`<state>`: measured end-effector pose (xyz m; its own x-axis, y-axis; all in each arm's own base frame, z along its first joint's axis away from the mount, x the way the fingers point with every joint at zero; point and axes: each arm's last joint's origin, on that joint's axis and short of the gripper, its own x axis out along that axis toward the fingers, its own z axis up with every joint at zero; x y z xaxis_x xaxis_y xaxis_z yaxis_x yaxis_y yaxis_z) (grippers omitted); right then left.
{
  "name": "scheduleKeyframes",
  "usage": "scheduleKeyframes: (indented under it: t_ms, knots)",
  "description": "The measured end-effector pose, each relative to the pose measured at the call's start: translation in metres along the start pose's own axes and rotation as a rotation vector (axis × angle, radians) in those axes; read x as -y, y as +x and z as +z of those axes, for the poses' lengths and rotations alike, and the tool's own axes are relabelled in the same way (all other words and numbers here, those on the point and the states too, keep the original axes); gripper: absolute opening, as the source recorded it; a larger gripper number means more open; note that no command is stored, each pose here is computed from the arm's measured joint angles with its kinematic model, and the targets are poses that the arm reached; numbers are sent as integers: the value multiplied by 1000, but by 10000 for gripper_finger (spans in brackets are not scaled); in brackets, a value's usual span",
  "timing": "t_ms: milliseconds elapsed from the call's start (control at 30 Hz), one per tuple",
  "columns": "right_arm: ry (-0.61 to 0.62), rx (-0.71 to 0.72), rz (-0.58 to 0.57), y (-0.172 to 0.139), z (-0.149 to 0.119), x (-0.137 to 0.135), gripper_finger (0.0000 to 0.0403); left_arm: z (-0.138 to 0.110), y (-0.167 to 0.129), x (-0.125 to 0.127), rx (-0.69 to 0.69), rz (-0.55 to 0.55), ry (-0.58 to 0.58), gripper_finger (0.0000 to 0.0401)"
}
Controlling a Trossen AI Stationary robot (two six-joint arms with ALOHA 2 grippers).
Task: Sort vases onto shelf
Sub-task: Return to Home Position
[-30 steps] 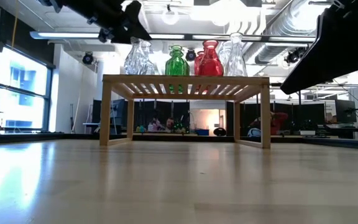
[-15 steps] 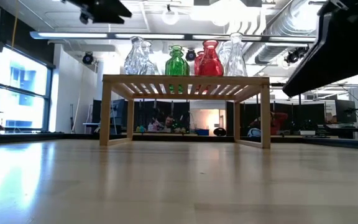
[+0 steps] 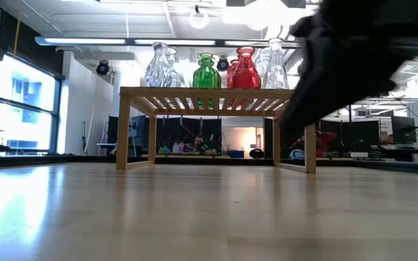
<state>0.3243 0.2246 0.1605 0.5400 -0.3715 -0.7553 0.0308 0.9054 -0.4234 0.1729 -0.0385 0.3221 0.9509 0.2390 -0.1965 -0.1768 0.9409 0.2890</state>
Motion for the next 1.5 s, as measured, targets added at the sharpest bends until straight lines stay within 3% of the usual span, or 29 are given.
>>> scheduleKeyframes:
  t_ms: [233, 333, 467, 667, 933, 1267, 1500]
  knots:
    - [-96, 24, 69, 16, 23, 32, 0, 0, -5, 11, 21, -60, 17, 4]
    - [-114, 52, 105, 22, 30, 42, 0, -15, 0, 19, 58, -66, 40, 4]
    - [-113, 155, 238, 33, 25, 55, 0, -40, 0, 26, 127, -97, 71, 1]
    - [-2, 333, 306, 31, -9, 92, 0, -57, -8, 26, 171, -157, 26, 1]
    - [129, 556, 292, -17, -68, 135, 0, -74, -15, 23, 177, -171, -24, 1]
    - [278, 685, 121, -53, -125, 163, 0, -95, -15, 28, 194, -197, -27, 3]
    - [277, 729, 93, -59, -144, 172, 0, -107, -15, 30, 221, -194, -45, 3]
